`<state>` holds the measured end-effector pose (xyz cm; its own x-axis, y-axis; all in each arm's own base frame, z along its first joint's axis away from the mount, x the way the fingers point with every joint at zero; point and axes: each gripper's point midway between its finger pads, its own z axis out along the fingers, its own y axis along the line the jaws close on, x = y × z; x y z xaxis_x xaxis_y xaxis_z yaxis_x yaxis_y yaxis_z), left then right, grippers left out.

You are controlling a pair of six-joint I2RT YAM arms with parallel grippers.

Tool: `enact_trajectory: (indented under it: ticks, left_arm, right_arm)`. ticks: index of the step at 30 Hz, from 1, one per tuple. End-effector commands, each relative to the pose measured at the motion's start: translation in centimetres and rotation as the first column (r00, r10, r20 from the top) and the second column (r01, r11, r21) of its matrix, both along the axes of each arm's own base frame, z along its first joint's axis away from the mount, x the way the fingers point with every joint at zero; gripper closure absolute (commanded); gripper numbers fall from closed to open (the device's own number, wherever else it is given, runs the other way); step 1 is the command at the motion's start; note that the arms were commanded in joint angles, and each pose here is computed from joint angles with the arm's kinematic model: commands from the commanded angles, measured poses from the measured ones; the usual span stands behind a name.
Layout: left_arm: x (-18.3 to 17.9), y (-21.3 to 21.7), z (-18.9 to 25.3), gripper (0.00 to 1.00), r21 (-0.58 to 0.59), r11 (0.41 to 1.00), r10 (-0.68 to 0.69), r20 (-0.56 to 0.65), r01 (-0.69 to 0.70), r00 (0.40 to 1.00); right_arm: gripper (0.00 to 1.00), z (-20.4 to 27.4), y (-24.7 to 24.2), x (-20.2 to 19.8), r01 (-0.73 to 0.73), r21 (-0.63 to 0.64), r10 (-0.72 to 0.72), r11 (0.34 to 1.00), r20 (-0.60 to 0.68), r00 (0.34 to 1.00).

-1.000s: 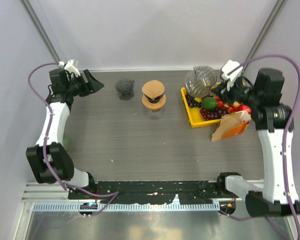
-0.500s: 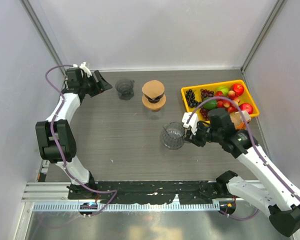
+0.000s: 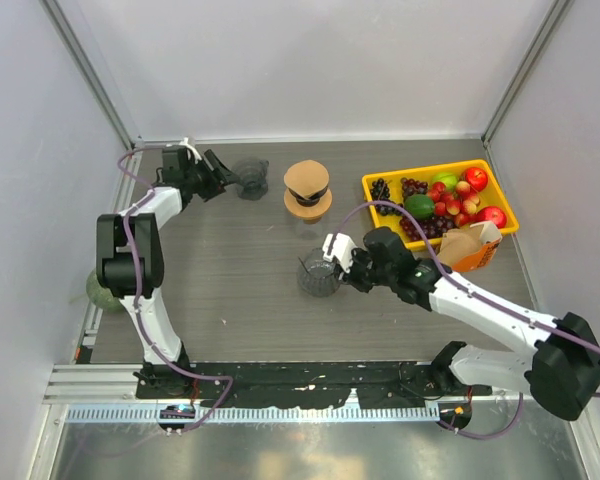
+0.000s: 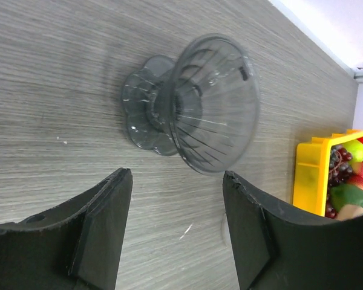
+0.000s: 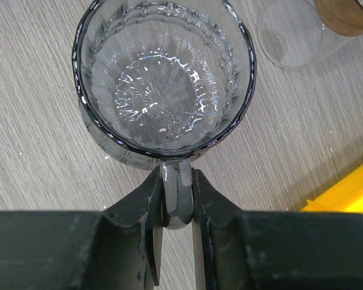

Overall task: Place the coffee filter in the dripper
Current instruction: Place the coffee server at the center of the board.

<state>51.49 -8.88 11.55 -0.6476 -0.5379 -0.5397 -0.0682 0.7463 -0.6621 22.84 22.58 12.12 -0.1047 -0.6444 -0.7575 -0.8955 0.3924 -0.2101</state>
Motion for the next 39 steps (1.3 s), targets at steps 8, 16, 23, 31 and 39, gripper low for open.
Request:
enact_trajectory:
  ticks: [8, 16, 23, 31, 39]
  left_arm:
    - [3.3, -2.0, 1.3, 0.41, -0.052, 0.998, 0.025, 0.067, -0.022, 0.997]
    - [4.4, -2.9, 0.5, 0.50, -0.090, 0.996, 0.028, 0.043, -0.024, 0.999]
    - [4.5, -3.0, 0.1, 0.53, -0.089, 0.996, 0.030, 0.029, -0.027, 0.999]
    - [4.7, -3.0, -1.2, 0.60, -0.094, 0.995, 0.036, -0.012, -0.037, 0.999]
    - [4.0, -3.1, -0.3, 0.75, -0.104, 0.994, 0.028, -0.019, -0.030, 0.999]
  right_arm:
    - [0.93, -0.1, 4.1, 2.2, -0.044, 0.046, 0.039, 0.998, 0.107, 0.993]
    - [0.91, -2.1, 4.9, 1.8, -0.107, 0.008, 0.106, 0.994, 0.090, 0.990]
    - [0.85, -2.6, 5.1, 1.7, -0.136, -0.006, 0.136, 0.991, 0.088, 0.987]
    - [0.52, -2.9, 4.5, 1.0, -0.160, -0.035, 0.162, 0.987, 0.070, 0.984]
    - [0.34, -0.8, 4.1, -0.6, -0.190, 0.000, 0.189, 0.982, 0.062, 0.980]
